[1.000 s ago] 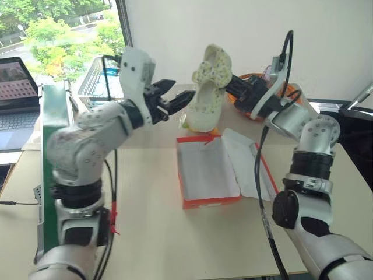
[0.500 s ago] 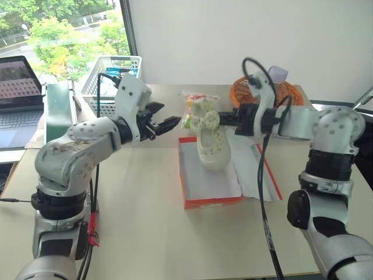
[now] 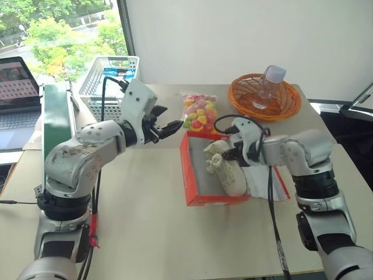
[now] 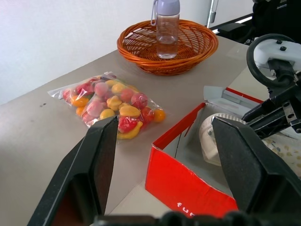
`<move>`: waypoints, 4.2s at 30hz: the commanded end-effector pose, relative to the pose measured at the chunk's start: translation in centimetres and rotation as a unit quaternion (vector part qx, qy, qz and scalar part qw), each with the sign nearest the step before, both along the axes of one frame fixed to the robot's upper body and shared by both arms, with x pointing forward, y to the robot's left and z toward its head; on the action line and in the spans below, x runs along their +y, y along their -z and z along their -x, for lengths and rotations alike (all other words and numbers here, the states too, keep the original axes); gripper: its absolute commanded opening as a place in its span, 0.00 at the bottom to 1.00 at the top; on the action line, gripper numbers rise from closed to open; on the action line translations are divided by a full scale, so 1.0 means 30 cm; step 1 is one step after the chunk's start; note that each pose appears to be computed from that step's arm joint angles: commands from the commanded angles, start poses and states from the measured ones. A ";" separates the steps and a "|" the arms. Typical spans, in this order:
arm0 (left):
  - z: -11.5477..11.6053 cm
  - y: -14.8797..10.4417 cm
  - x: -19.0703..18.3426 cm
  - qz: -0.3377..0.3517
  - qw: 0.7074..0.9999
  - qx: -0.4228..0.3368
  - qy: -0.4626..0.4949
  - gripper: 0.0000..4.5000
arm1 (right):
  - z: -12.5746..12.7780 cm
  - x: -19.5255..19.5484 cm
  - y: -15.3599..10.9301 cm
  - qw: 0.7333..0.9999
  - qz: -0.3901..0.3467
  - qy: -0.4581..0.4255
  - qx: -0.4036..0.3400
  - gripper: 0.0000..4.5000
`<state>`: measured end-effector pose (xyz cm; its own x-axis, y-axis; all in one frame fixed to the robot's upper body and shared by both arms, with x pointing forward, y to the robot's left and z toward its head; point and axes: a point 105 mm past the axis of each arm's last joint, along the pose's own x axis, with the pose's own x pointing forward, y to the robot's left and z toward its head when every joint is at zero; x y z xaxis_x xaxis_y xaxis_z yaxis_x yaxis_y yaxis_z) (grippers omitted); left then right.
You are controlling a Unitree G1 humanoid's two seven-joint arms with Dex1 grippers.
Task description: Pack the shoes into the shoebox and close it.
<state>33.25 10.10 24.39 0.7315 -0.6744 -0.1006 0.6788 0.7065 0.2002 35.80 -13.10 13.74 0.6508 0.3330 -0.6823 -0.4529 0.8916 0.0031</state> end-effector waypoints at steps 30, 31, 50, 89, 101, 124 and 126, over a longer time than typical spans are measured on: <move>-0.002 -0.009 -0.008 -0.003 1.000 -0.018 -0.004 0.75 | -0.025 0.000 -0.120 0.995 -0.034 0.030 -0.085 0.99; -0.003 -0.008 -0.005 -0.004 1.000 -0.018 -0.005 0.75 | -0.025 0.004 -0.125 0.995 -0.037 0.028 -0.087 0.99; -0.024 0.086 0.280 -0.022 0.965 0.014 -0.261 0.75 | 0.018 0.240 -0.443 0.899 -0.264 -0.255 -0.238 0.99; 0.128 0.336 0.836 0.089 0.789 0.006 -0.608 0.99 | 0.055 0.469 -0.238 0.814 -0.167 -0.474 -0.293 1.00; 0.051 0.365 0.846 0.100 0.801 0.021 -0.590 0.99 | -0.004 0.388 -0.224 0.857 -0.138 -0.396 -0.298 1.00; -0.011 0.411 0.812 0.133 0.801 0.053 -0.581 0.75 | -0.003 0.363 -0.227 0.866 -0.126 -0.383 -0.295 1.00; -0.017 0.389 0.809 0.124 0.804 0.039 -0.580 0.67 | -0.004 0.365 -0.226 0.866 -0.126 -0.384 -0.295 1.00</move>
